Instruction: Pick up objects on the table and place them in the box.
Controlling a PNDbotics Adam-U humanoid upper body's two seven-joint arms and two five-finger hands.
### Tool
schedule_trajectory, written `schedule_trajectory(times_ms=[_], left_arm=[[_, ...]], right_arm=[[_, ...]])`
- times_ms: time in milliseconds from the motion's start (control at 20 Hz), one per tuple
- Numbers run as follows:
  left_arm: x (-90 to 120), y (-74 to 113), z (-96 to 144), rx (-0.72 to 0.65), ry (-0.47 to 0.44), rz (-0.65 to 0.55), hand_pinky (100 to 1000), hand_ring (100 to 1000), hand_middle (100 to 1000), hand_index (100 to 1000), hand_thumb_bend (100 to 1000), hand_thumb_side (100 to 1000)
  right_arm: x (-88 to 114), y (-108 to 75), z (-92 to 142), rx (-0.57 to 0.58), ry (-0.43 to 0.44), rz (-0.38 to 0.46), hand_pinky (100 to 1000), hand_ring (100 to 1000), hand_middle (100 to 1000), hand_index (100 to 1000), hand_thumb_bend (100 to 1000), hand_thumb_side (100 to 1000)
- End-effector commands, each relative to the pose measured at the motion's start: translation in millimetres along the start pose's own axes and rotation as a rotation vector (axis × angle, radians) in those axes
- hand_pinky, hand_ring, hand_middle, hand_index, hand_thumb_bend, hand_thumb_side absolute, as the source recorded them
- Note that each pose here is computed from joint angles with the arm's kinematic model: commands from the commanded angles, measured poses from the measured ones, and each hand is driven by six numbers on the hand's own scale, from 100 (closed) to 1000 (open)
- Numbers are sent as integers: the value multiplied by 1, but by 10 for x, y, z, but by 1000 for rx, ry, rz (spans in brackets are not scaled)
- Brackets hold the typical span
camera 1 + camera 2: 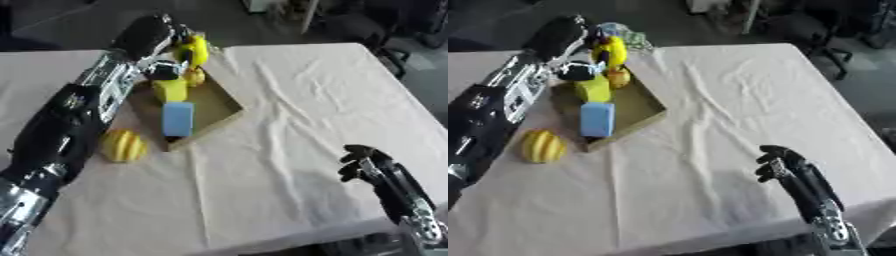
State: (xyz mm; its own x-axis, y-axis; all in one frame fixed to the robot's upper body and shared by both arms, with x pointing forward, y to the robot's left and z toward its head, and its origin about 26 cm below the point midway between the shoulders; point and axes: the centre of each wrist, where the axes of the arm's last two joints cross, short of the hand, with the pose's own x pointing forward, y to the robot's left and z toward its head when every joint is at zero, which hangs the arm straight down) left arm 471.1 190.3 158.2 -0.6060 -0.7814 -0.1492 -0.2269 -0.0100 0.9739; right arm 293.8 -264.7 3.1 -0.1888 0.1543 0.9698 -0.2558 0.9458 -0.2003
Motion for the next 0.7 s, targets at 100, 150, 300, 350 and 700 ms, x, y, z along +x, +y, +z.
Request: schedule_trajectory(times_ms=[100,150,300,350,700], left_arm=[[2,1,-26,-72,-70,-10,580,476,452,624,100,195],[-5,-24,-17,-96,-81,-11,587,484,463,635,100,195],[-33,-86,11,-168,-109,-23,662,602,625,766,100,197],[-45,-81,15,-182,-113,-24,675,617,656,787,100,197],[-168,179,64,-128,-90,-3,714,659,713,832,116,351]], right_arm=[[56,-41,-32,6,-19,17,520,561,585,764,100,655],[56,-42,-31,6,-19,17,520,561,585,764,100,656],[53,-45,-27,4,-17,18,520,561,585,765,100,659],[54,-45,-27,3,-17,18,520,561,585,765,100,659],[56,-59,-24,-4,-16,21,520,561,585,765,100,659]])
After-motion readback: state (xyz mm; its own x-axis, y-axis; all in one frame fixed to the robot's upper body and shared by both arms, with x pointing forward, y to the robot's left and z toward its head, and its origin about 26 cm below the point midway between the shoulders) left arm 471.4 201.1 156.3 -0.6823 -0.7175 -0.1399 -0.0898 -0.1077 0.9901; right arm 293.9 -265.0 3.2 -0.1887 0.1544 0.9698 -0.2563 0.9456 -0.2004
